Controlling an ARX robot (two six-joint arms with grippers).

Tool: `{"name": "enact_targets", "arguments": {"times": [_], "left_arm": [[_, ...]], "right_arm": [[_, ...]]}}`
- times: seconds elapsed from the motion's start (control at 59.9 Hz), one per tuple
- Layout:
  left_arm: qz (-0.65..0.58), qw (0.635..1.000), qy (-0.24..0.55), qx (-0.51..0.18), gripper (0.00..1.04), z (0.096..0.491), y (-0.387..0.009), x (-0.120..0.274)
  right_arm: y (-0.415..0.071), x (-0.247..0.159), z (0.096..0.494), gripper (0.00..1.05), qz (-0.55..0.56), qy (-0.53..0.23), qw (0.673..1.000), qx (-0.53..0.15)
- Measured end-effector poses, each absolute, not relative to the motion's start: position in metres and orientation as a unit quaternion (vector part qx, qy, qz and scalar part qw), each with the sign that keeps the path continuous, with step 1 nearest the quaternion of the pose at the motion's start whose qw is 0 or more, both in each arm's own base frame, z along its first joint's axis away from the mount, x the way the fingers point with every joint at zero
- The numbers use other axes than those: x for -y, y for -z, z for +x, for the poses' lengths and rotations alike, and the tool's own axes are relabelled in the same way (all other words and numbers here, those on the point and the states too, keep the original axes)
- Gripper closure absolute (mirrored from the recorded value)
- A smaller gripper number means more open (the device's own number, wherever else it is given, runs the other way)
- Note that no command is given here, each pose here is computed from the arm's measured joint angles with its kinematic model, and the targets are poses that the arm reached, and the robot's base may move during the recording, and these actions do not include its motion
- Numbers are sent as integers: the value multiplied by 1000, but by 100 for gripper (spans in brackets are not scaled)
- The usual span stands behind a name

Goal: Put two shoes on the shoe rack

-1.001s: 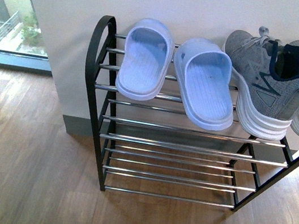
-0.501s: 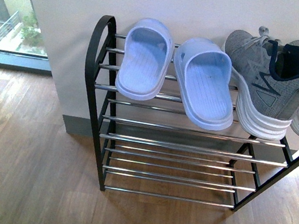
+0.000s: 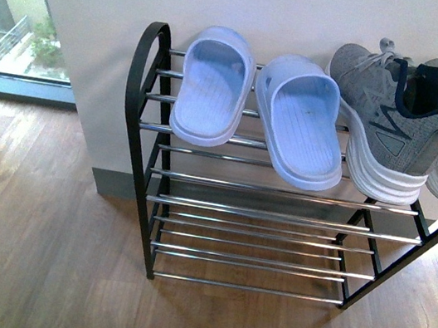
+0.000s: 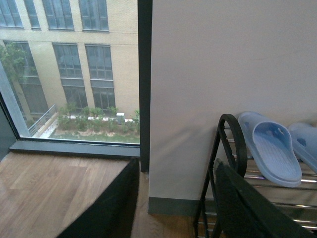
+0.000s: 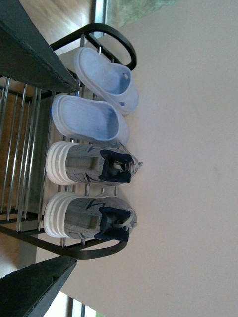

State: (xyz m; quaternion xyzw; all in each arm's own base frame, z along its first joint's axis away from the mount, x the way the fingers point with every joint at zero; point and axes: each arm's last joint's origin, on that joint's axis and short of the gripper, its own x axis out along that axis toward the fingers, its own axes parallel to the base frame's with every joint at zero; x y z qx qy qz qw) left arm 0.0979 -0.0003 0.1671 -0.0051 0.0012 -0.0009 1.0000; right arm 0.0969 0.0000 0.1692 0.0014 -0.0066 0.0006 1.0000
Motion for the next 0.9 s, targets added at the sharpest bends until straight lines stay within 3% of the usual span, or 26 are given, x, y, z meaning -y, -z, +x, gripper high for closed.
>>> {"name": "enact_targets", "arguments": {"times": [0.284, 0.901], "left_arm": [[-4, 1000, 1, -1, 8, 98, -167, 0], [-4, 1000, 1, -1, 9, 98, -167, 0]], "right_arm": [[-169, 0, 97, 9, 1, 0, 1000, 7], [-169, 0, 97, 9, 1, 2, 1000, 7]]}}
